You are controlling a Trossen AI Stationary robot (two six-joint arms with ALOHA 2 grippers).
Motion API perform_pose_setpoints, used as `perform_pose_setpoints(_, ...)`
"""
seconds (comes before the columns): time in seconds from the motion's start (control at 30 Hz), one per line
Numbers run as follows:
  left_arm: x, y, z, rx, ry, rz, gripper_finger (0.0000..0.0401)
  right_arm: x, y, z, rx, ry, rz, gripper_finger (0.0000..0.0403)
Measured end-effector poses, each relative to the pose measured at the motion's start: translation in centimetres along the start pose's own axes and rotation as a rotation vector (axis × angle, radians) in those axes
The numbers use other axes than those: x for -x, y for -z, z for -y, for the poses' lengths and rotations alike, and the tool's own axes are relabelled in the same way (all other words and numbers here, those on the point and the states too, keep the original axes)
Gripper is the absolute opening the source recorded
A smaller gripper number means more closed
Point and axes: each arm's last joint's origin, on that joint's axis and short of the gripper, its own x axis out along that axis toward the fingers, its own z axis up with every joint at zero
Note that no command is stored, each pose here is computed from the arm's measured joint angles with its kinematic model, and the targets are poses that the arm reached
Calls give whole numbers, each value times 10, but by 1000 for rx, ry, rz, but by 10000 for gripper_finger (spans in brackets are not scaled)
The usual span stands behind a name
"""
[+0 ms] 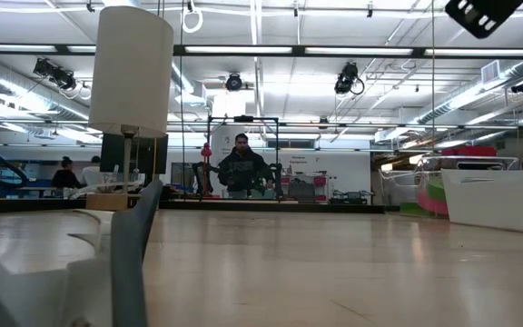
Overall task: Pick and place Stapler, Stapler remover, tape
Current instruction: Put the gray stapler remover into the white bin
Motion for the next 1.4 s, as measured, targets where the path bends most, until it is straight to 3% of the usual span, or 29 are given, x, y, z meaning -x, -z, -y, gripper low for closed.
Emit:
perform_pose_setpoints(0.2, -43, 14, 22, -219, 8, -42, 82, -5, 2, -9, 88, -107, 113, 355)
perform_pose_setpoints(0.3, -65, 20, 25, -276, -7, -97, 95, -5, 0, -14, 115, -131, 143, 355)
perform_pose_setpoints(0.73, -99, 20, 24, -257, 12, -240, 185, -6, 3, -19, 144, -118, 150, 355)
perform_pose_setpoints(1.0, -118, 30, 30, -290, 0, -253, 199, -6, 4, -20, 145, -97, 156, 355)
perform_pose_setpoints(1.2, -127, 31, 30, -342, -12, -244, 165, -6, 7, -17, 135, -61, 134, 355)
perform_pose_setpoints(1.4, -129, 31, 24, -365, -67, -258, 43, -13, 14, -10, 76, 57, 78, 355)
